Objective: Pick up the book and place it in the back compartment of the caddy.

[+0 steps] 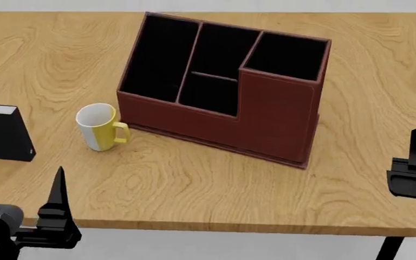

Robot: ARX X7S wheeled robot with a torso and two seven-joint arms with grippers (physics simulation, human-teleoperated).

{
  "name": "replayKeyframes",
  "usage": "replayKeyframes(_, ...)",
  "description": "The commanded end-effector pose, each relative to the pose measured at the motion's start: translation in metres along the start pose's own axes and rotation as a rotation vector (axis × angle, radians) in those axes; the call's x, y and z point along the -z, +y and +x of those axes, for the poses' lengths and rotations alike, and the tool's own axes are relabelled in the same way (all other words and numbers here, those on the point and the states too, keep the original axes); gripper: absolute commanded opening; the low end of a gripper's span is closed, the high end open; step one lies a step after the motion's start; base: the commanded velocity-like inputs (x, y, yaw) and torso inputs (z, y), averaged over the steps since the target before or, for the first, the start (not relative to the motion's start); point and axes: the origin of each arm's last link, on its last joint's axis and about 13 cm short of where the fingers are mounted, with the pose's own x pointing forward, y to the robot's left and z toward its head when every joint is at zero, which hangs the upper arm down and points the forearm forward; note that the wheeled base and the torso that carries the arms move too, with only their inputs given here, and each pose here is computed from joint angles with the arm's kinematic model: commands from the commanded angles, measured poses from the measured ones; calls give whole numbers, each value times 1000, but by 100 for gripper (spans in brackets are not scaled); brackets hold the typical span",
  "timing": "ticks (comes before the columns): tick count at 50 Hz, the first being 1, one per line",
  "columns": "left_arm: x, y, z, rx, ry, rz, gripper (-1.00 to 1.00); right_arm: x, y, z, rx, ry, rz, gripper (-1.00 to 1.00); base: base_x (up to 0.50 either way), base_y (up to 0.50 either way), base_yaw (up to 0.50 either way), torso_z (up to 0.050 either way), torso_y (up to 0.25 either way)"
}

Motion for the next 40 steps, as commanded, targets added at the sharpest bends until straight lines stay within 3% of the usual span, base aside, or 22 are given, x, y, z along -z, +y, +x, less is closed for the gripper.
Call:
replayKeyframes(1,-2,0,0,3,-6,-1,100,0,0,0,0,-1,2,100,414,0,0,0,0)
replayKeyframes(40,-4,1,0,-2,-25,-10,100,0,0,-1,-7,-2,8,100,410,0,0,0,1)
